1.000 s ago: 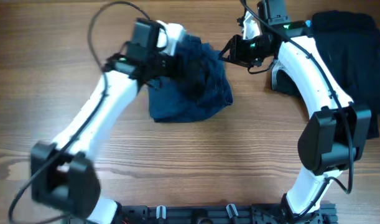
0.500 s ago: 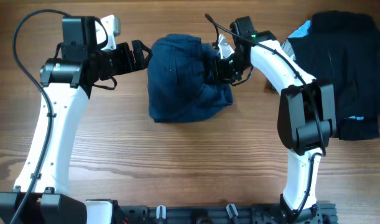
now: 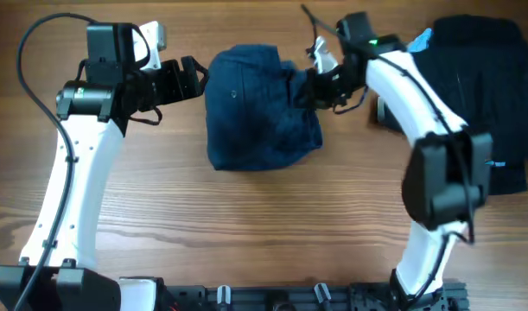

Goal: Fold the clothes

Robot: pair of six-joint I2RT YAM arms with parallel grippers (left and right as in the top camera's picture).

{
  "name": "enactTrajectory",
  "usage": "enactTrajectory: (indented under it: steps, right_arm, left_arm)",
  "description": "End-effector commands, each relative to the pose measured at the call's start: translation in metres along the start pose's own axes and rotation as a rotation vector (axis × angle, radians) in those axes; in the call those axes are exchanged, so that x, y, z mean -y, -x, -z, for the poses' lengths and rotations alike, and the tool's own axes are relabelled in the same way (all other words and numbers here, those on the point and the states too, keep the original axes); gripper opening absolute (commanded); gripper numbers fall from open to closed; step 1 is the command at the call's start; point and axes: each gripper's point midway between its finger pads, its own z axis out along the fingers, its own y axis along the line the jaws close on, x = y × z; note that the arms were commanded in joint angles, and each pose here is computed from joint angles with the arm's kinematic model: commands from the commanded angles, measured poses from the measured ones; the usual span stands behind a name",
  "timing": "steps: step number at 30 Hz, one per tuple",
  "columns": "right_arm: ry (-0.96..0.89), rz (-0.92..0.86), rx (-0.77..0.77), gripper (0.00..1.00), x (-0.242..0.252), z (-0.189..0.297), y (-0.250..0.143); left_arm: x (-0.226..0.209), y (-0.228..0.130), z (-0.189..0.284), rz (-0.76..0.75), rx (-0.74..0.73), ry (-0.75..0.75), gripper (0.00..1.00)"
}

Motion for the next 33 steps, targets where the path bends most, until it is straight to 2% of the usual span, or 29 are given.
enactTrajectory:
  steps: [1, 8, 11, 13, 17, 18, 19, 22, 23, 27, 29, 33]
  right_arm:
    - [-0.108, -0.014, 0.065, 0.04, 0.005, 0.031, 0.005]
    - [-0.285, -0.258, 0.113, 0.04, 0.063, 0.045, 0.005]
    - [-0.316, -0.307, 0.09, 0.04, 0.087, 0.036, -0.001]
    - [-0.307, -0.29, 0.064, 0.04, 0.098, 0.02, -0.005]
    - [-0.189, -0.172, 0.073, 0.04, 0.075, 0.017, 0.004]
    - [-0.13, -0.133, 0.084, 0.04, 0.06, 0.022, 0.008]
    - [-0.073, -0.097, 0.092, 0.04, 0.046, 0.027, 0.01]
    - [0.011, -0.047, 0.107, 0.04, 0.019, 0.036, 0.011]
    - [0.029, -0.029, 0.106, 0.04, 0.012, 0.036, 0.01]
    - [0.048, 0.048, 0.052, 0.04, -0.015, 0.014, -0.001]
    - [0.059, 0.071, 0.025, 0.04, -0.03, -0.005, -0.005]
    - [0.047, 0.032, -0.033, 0.04, -0.03, -0.042, -0.012]
  left_arm:
    - [-0.012, -0.006, -0.017, 0.033, -0.043, 0.028, 0.92]
    - [-0.021, -0.016, -0.03, 0.055, -0.097, 0.045, 0.92]
    - [-0.02, -0.017, -0.031, 0.054, -0.101, 0.044, 0.92]
    - [-0.016, -0.019, -0.033, 0.045, -0.106, 0.04, 0.92]
    - [-0.007, -0.021, -0.046, 0.001, -0.108, 0.048, 0.89]
    - [-0.003, -0.02, -0.052, -0.012, -0.103, 0.038, 0.71]
    - [0.001, -0.018, -0.059, -0.026, -0.097, 0.027, 0.41]
    - [0.014, -0.015, -0.082, -0.069, -0.078, -0.005, 0.06]
    - [0.019, -0.014, -0.09, -0.083, -0.075, -0.016, 0.04]
    - [0.035, -0.025, -0.137, -0.136, -0.088, -0.054, 0.04]
    - [0.035, -0.032, -0.158, -0.123, -0.103, -0.059, 0.04]
    - [0.027, -0.037, -0.182, -0.082, -0.112, -0.055, 0.04]
